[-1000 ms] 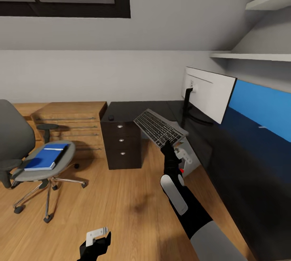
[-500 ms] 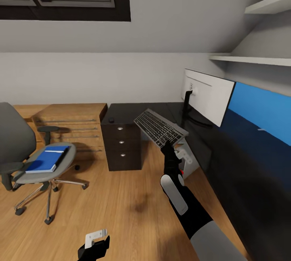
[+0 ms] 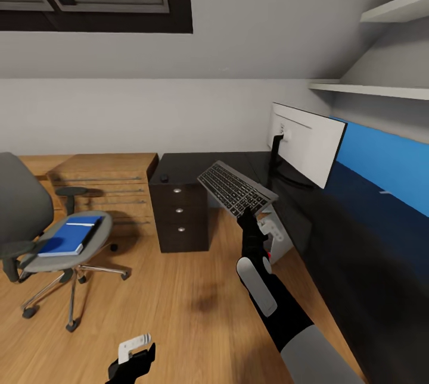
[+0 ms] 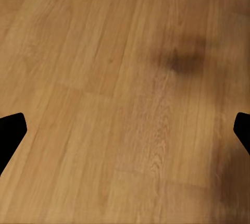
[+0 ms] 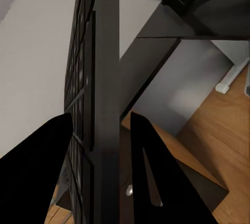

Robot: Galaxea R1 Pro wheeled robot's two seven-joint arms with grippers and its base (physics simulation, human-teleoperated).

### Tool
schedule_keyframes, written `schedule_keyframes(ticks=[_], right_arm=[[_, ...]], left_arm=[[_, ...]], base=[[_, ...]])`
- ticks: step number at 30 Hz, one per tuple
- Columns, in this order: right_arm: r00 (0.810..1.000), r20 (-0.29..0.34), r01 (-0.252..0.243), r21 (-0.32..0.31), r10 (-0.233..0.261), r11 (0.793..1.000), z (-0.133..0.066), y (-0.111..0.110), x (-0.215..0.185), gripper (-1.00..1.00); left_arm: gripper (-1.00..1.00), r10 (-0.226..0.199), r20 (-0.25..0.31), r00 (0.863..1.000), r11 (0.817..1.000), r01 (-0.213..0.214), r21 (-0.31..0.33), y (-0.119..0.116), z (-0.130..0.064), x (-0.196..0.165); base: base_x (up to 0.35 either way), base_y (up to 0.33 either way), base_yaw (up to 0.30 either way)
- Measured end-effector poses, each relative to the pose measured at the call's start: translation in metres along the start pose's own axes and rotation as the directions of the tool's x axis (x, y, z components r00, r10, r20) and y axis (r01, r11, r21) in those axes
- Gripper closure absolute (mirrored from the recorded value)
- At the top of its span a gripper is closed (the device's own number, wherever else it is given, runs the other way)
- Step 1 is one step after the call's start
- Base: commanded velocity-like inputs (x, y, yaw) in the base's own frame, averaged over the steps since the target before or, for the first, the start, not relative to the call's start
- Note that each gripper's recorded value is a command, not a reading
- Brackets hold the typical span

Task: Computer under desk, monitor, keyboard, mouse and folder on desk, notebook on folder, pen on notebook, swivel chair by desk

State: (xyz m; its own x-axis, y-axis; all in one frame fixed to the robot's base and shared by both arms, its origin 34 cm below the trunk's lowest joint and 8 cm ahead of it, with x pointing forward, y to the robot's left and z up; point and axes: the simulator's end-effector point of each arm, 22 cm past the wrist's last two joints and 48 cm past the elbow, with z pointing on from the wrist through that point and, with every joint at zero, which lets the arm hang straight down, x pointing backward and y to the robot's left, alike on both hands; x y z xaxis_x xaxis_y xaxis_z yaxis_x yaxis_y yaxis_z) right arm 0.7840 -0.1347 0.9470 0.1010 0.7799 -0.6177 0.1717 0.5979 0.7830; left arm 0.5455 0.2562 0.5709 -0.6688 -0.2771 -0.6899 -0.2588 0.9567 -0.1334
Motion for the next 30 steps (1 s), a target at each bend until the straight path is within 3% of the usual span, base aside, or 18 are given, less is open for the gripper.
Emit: schedule_keyframes(ticks=[17, 30], right_arm=[[1.000, 0.003, 0.000, 0.001, 0.000, 1.000, 0.0000, -0.0007, -0.0007, 1.00], [1.000, 0.000, -0.002, 0.004, 0.002, 1.000, -0.0002, -0.0017, 0.0000, 1.00]], left_arm=[[-1.00, -0.004, 0.014, 1.000, 1.000, 0.004, -0.006, 0.0034, -0.0001, -0.0034], [-1.00, -0.004, 0.015, 1.000, 1.000, 0.004, -0.008, 0.0041, 0.0000, -0.0037]], base=[[0.309, 0.047, 0.052], [0.316, 0.185, 0.118]])
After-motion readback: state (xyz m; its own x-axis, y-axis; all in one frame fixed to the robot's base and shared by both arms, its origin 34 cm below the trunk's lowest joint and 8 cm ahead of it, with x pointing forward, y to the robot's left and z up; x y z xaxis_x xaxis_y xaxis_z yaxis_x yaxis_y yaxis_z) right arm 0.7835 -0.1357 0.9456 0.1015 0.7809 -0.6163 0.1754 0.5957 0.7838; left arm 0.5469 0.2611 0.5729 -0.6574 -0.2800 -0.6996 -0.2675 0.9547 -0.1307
